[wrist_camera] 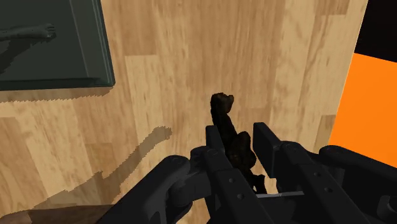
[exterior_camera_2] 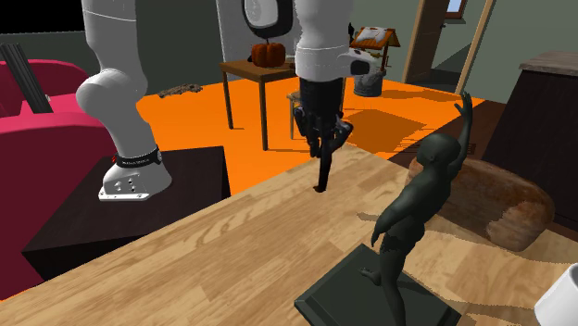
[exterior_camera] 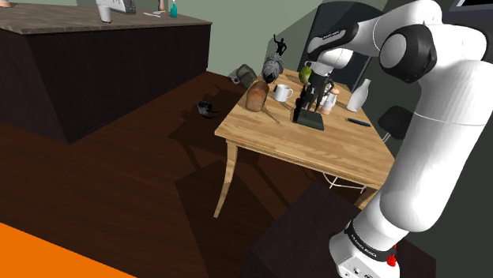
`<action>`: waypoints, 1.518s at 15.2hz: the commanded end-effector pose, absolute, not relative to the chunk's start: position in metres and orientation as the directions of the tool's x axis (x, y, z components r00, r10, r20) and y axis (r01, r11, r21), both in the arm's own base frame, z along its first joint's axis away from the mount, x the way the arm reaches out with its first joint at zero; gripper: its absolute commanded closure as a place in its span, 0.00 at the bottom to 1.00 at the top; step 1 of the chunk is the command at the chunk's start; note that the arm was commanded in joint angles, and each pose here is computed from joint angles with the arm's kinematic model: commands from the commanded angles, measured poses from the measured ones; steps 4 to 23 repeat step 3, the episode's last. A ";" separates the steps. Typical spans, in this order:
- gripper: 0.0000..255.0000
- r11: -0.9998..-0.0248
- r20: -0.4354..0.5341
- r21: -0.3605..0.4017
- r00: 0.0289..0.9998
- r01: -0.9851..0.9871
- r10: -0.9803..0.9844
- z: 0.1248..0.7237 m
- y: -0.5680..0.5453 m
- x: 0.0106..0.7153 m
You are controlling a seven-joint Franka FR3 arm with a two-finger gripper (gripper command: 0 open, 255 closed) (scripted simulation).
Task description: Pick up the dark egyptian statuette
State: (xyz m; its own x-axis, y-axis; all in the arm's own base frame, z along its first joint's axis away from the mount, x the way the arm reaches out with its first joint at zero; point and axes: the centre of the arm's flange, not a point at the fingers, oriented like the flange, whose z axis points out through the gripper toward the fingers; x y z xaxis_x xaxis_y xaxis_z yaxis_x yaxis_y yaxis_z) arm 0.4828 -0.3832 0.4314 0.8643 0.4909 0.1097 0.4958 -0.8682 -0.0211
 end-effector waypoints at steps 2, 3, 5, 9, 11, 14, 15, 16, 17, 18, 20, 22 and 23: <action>1.00 -0.868 0.110 -0.021 0.864 0.496 0.491 0.443 -0.384 0.484; 1.00 -0.868 0.110 -0.021 0.864 0.496 0.491 0.443 -0.384 0.484; 1.00 -0.868 0.110 -0.021 0.864 0.496 0.491 0.443 -0.384 0.484; 1.00 -0.868 0.110 -0.021 0.864 0.496 0.491 0.443 -0.384 0.484; 1.00 -0.868 0.110 -0.021 0.864 0.496 0.491 0.443 -0.384 0.484; 1.00 -0.868 0.110 -0.021 0.864 0.496 0.491 0.443 -0.384 0.484; 1.00 -0.868 0.110 -0.021 0.864 0.496 0.491 0.443 -0.384 0.484; 1.00 -0.868 0.110 -0.021 0.864 0.496 0.491 0.443 -0.384 0.484; 1.00 -0.868 0.110 -0.021 0.864 0.496 0.491 0.443 -0.384 0.484; 1.00 -0.868 0.110 -0.021 0.864 0.496 0.491 0.443 -0.384 0.484; 1.00 -0.868 0.110 -0.021 0.864 0.496 0.491 0.443 -0.384 0.484; 1.00 -0.868 0.110 -0.021 0.864 0.496 0.491 0.443 -0.384 0.484; 1.00 -0.868 0.110 -0.021 0.864 0.496 0.491 0.443 -0.384 0.484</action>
